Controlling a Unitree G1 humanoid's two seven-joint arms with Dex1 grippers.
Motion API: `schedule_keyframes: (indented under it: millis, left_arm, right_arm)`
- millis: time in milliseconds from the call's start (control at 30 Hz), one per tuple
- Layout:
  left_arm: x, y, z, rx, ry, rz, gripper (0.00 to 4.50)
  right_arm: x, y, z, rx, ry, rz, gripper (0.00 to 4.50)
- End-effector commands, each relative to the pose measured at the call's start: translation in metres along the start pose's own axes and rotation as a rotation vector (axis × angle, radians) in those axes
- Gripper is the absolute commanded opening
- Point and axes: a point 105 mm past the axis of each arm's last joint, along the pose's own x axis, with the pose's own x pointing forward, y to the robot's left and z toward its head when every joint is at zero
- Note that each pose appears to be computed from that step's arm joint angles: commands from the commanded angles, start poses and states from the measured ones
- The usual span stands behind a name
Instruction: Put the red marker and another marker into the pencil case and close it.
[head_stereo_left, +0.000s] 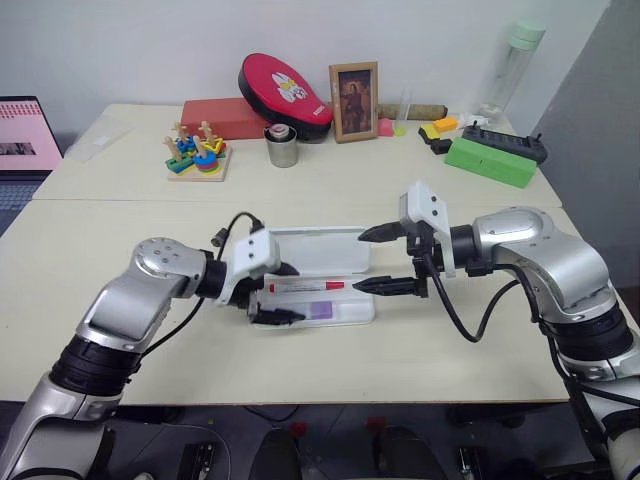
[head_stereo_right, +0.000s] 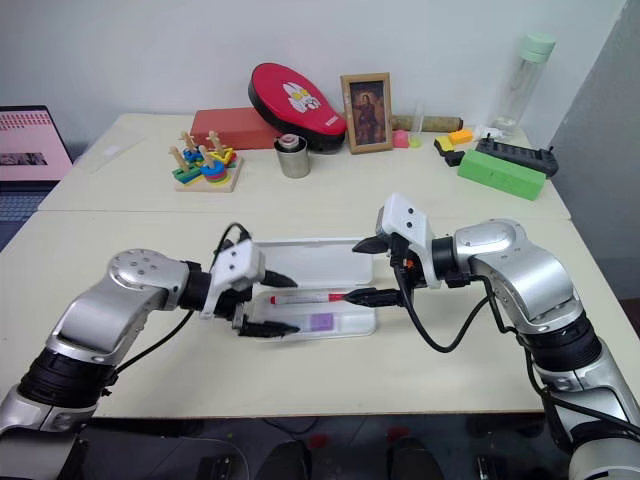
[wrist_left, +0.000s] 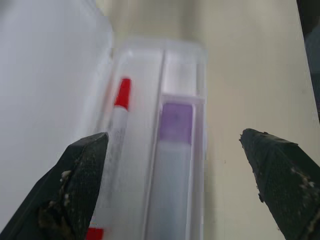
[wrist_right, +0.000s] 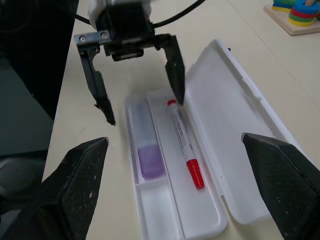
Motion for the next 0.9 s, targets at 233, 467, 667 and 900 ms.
schedule_keyframes:
  millis: [233, 467, 667, 900]
  left_arm:
    - [-0.071, 0.094, 0.003, -0.228, -0.206, 0.796, 4.49]
    - [-0.090, 0.114, -0.061, -0.418, -0.096, 1.045, 4.49]
    - [-0.088, 0.115, -0.095, -0.461, -0.001, 1.033, 4.49]
    - [-0.069, 0.123, -0.099, -0.439, 0.042, 0.946, 4.49]
  right_arm:
    - [-0.001, -0.025, 0.063, -0.099, -0.206, -0.091, 4.50]
    - [0.012, -0.035, 0.077, -0.124, -0.249, -0.094, 4.50]
    - [0.015, -0.036, 0.076, -0.130, -0.244, -0.091, 4.50]
    - [0.016, -0.037, 0.074, -0.123, -0.250, -0.100, 4.50]
